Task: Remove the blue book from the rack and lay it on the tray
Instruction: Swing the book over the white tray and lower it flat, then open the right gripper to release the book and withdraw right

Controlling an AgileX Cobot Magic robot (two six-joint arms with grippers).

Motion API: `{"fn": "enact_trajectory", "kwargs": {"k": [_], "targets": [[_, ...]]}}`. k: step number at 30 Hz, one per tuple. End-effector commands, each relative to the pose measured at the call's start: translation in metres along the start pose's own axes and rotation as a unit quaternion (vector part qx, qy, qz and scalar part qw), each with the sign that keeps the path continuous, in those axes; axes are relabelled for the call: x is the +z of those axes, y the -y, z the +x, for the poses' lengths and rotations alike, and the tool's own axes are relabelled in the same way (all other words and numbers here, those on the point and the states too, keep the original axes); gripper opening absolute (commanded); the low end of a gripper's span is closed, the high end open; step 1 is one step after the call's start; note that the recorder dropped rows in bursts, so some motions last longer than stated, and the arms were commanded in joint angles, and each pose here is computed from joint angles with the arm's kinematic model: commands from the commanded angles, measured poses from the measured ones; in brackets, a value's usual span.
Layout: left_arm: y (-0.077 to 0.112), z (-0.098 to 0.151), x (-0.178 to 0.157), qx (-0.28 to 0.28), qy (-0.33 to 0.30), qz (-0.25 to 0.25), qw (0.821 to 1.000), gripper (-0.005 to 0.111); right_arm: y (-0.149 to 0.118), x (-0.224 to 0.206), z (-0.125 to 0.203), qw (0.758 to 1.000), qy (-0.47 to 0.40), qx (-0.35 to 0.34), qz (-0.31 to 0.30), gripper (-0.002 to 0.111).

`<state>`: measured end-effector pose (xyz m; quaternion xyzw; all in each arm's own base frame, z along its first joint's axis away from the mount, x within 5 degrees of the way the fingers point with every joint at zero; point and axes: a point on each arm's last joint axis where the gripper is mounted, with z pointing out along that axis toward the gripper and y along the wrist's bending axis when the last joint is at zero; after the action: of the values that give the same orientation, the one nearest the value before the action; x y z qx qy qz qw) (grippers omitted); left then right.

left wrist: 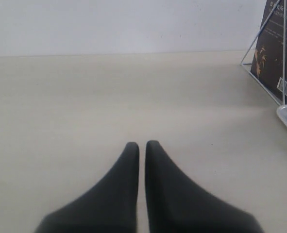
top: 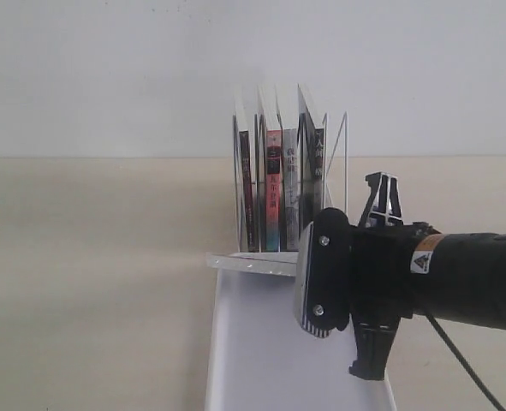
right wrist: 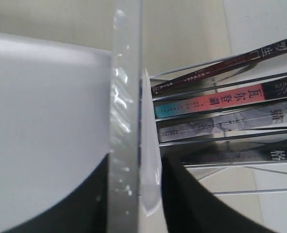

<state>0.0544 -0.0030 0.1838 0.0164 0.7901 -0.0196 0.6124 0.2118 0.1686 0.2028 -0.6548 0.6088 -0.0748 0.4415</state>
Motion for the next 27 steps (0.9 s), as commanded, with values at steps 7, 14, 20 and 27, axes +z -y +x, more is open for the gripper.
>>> {"fn": "enact_trajectory", "kwargs": {"k": [7, 14, 20, 27], "targets": [[0.000, 0.000, 0.000, 0.003, 0.008, -0.002, 1.000, 0.004, -0.012, -0.029, -0.006, 0.987, -0.033, 0.105, -0.113, 0.058], [0.000, 0.000, 0.000, 0.003, 0.008, -0.002, 1.000, 0.004, -0.005, -0.087, -0.020, 0.964, -0.016, 0.219, -0.153, 0.058], [0.000, 0.000, 0.000, 0.003, 0.008, -0.002, 1.000, 0.004, 0.001, -0.107, -0.025, 0.955, 0.017, 0.267, -0.128, 0.058], [0.000, 0.000, 0.000, 0.003, 0.008, -0.002, 1.000, 0.004, 0.008, -0.106, -0.027, 0.955, 0.038, 0.279, -0.094, 0.012]]}}
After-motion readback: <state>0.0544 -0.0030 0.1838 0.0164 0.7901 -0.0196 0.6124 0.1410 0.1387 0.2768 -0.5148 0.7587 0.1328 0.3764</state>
